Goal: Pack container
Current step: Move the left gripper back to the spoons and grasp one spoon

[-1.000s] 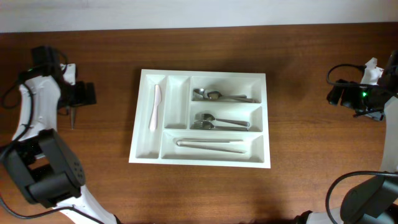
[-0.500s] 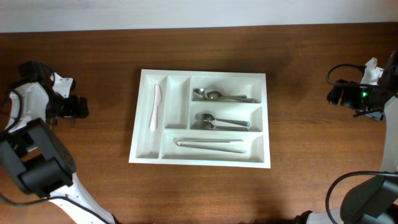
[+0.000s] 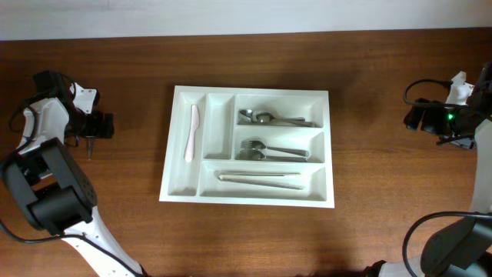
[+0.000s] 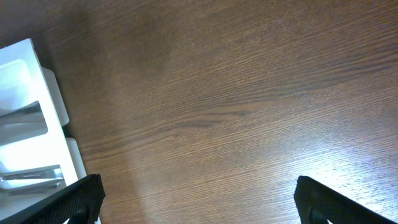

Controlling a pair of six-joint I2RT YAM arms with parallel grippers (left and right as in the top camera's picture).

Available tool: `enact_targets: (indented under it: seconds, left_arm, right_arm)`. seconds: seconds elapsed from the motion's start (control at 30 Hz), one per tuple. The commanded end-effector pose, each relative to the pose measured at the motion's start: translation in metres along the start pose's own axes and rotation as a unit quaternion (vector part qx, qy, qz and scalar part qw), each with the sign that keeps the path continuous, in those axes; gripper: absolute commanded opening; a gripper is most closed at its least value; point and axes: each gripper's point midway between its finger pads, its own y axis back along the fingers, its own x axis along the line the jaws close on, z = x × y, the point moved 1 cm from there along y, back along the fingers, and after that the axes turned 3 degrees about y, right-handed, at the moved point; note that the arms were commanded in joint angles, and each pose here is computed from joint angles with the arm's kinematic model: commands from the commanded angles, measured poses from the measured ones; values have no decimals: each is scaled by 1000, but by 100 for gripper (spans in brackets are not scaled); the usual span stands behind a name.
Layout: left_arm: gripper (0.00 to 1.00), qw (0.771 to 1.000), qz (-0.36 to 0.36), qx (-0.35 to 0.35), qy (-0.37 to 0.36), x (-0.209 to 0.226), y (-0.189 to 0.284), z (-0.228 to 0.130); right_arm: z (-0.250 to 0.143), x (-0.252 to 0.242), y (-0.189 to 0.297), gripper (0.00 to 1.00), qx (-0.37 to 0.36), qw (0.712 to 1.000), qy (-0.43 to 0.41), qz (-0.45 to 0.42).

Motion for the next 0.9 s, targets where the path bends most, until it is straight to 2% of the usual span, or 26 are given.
enact_targets:
  seconds: [0.0, 0.3, 0.4, 0.43, 0.5, 0.53, 0.63, 0.77, 0.83, 0.87]
  left_arm:
    - [95, 1000, -6, -2, 11, 3, -4, 1]
    - [96, 998, -32, 58, 25, -6, -40, -26]
    - [89, 998, -32, 57, 24, -5, -40, -26]
    - [79, 997, -32, 59, 25, -6, -40, -27]
    - [70, 997, -33, 60, 25, -6, -40, -28]
    - [57, 997, -33, 61, 25, -6, -40, -28]
    - [28, 997, -34, 62, 25, -6, -40, -29]
    - [9, 997, -35, 66, 25, -7, -39, -30]
    - [8, 997, -36, 68, 25, -8, -39, -31]
    - [2, 997, -36, 69, 25, -8, -39, -32]
  right_arm:
    - [2, 2, 9, 99, -14, 1000, -2, 4]
    - [0, 2, 9, 99, -11, 1000, -3, 4]
    - [0, 2, 9, 99, -11, 1000, -3, 4]
    - [0, 2, 9, 99, -11, 1000, -3, 4]
    - [1, 2, 9, 99, -12, 1000, -3, 4]
    - [0, 2, 9, 99, -11, 1000, -3, 4]
    - [0, 2, 9, 99, -11, 1000, -3, 4]
    - [0, 2, 9, 99, -11, 1000, -3, 4]
    - [0, 2, 9, 99, -11, 1000, -3, 4]
    - [1, 2, 9, 99, -12, 1000, -3, 4]
